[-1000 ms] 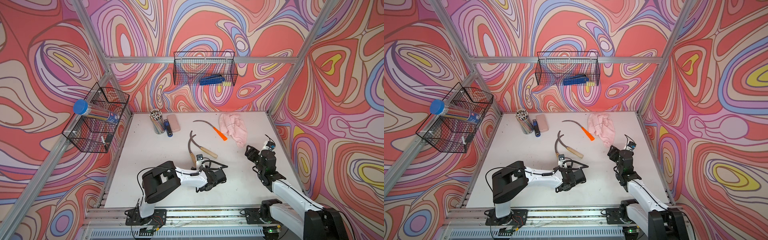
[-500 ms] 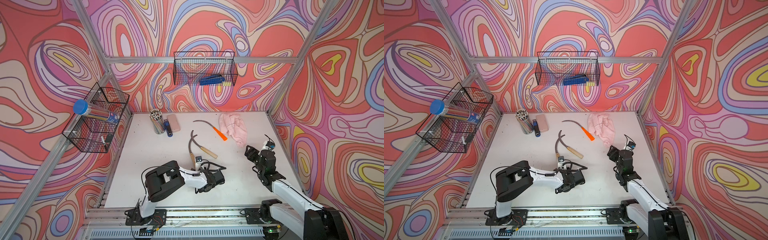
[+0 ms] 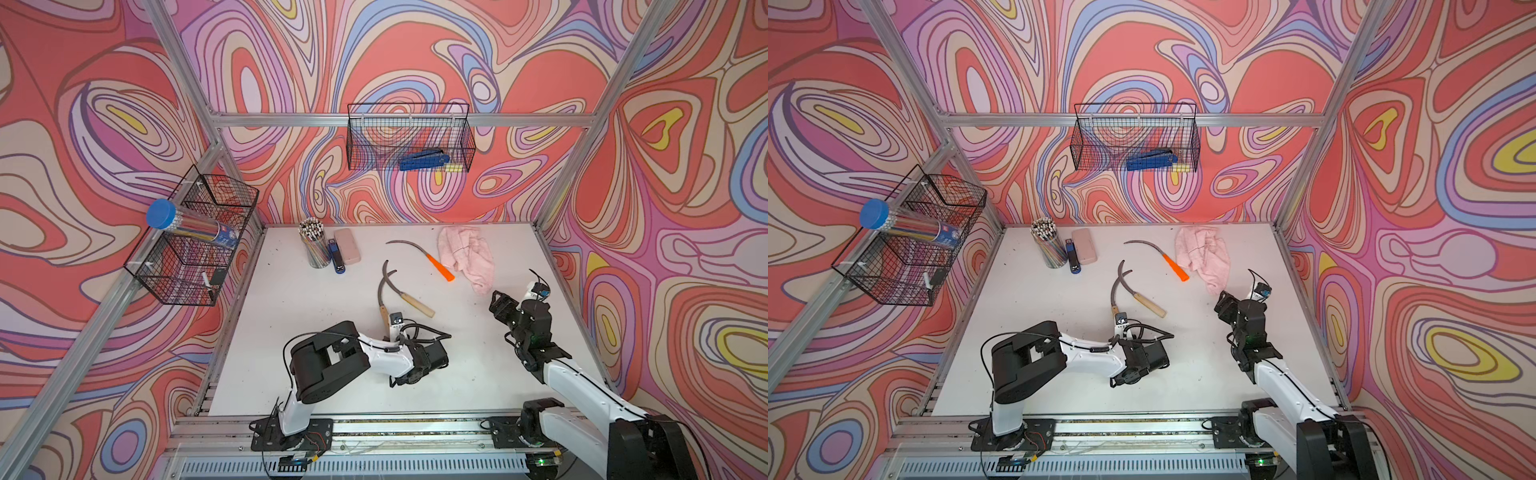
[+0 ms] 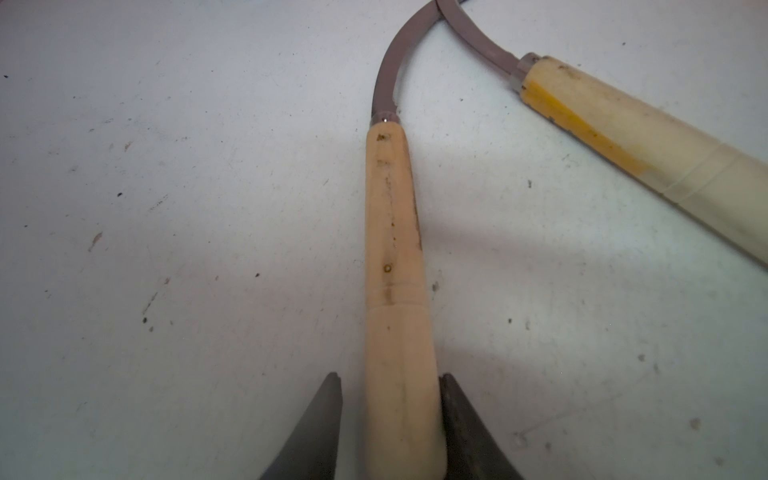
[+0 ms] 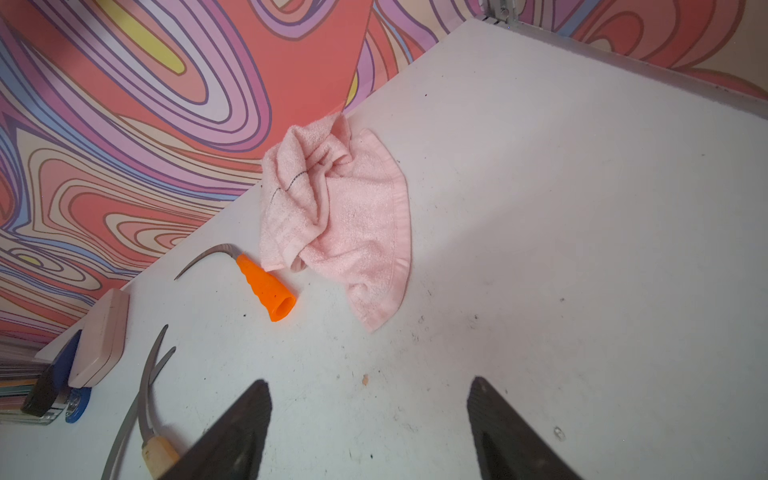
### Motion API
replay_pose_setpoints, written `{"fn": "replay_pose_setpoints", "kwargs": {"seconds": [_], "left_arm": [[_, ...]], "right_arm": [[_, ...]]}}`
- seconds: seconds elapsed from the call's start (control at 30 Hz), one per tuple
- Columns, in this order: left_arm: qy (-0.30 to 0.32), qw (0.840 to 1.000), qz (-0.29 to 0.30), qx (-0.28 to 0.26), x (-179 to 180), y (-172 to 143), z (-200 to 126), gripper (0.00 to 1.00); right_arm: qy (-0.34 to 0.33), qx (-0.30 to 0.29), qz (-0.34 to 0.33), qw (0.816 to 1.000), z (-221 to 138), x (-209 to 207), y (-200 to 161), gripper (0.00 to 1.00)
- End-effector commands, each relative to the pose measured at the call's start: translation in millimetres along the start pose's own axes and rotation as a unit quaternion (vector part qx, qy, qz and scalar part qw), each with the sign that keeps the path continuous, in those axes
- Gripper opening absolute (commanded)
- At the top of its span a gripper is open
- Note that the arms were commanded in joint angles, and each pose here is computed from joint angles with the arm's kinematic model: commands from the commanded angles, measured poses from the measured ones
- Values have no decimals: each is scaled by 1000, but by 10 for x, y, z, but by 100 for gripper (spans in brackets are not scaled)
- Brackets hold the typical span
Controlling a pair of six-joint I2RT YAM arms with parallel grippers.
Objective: Wipe small sickles with rags
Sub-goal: Pick up the small sickle from the center of the board.
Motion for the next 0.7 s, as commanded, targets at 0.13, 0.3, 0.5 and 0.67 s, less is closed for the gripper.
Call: {"fn": "replay_pose_setpoints", "kwargs": {"seconds": [0.13, 0.3, 0.5, 0.67], "left_arm": [[32, 999, 6, -12, 75, 10, 21, 26], [36, 999, 1, -22, 132, 92, -40, 14], [26, 999, 0, -34, 255, 238, -159, 0], [-30, 998, 42, -41, 322, 450, -345, 0]], "right_arm": [[5, -9, -7, 1000, 6, 55, 63, 77], [5, -7, -7, 1000, 9, 59, 56, 77], [6, 0, -10, 1000, 49, 73, 54, 79], [-28, 31, -11, 999, 198, 106, 105, 95]]}}
Point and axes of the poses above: each gripper's point midway between its finger pads, its own z axis out along the fingers, its own x axis along the line the jaws close on, y = z × x, the point moved 8 cm from there along -z, back along the fingers, and after that the axes turned 1 degree about -z, right-handed, at the moved point
